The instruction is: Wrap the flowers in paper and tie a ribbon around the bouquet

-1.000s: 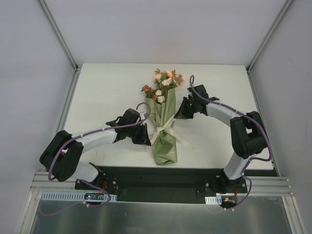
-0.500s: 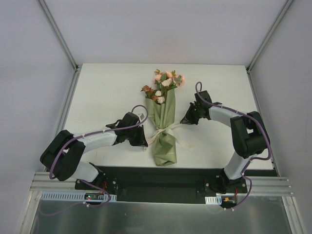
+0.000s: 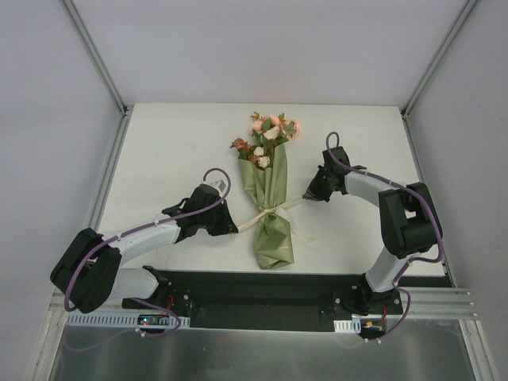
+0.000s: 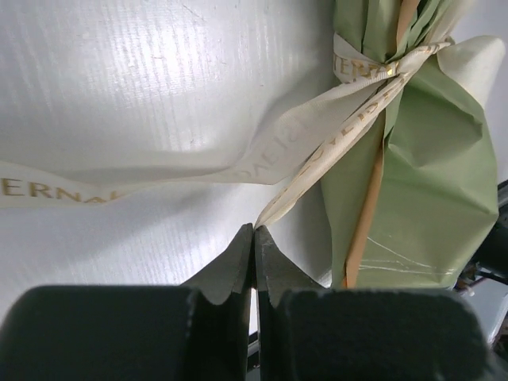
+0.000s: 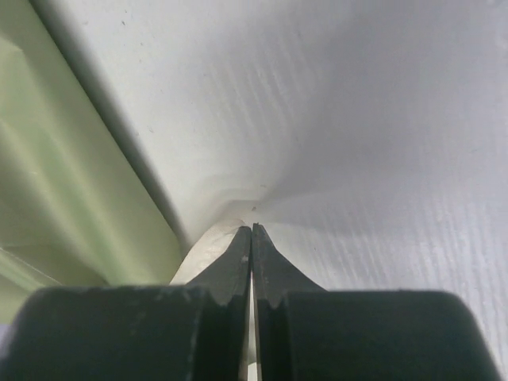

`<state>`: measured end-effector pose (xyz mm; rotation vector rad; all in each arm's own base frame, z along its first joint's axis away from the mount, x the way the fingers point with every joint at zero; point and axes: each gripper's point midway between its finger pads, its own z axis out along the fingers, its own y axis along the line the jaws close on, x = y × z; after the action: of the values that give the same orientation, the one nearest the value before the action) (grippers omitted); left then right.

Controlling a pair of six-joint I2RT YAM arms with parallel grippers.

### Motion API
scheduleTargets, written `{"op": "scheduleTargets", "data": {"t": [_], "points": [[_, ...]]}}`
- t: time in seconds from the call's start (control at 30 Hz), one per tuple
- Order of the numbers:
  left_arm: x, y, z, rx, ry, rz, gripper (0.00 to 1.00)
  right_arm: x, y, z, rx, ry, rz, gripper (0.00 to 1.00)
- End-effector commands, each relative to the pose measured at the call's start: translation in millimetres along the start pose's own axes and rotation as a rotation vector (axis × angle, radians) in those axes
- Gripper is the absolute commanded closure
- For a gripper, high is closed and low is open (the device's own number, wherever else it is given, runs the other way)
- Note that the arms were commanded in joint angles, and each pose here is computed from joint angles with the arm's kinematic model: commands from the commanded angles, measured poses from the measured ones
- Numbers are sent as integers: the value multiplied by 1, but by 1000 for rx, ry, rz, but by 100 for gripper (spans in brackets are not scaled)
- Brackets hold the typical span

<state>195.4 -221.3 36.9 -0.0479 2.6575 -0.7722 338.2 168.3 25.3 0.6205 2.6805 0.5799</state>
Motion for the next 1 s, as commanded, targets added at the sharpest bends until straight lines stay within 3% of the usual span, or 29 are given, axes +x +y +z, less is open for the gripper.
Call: {"op": "scheduleTargets", "data": {"t": [0.0,0.33,0.43,0.5,0.6,0.7,0.73,0.8,0.97], "points": [[33,50,-18,-162,70,-90,100,-71,-34,-23,150,-311,52,100],[19,46,-31,-72,20,-105,100,-80,-22,-22,104,-336,39,100],[10,30,-35,-9,8,-65,100,-72,12,-26,-74,-275,-90,100],[6,23,-38,20,2,-41,100,-54,51,-37,-274,-165,-204,99],[9,18,-38,49,17,-41,100,-12,69,-43,-380,31,-286,82],[16,11,-33,95,70,-59,100,21,76,-49,-423,92,-392,42],[15,5,-32,120,73,-56,100,35,77,-47,-432,118,-427,36],[20,0,-29,153,107,-67,100,48,75,-44,-437,167,-456,28],[15,-25,-28,205,101,-16,100,69,53,-31,-343,209,-470,27]]}}
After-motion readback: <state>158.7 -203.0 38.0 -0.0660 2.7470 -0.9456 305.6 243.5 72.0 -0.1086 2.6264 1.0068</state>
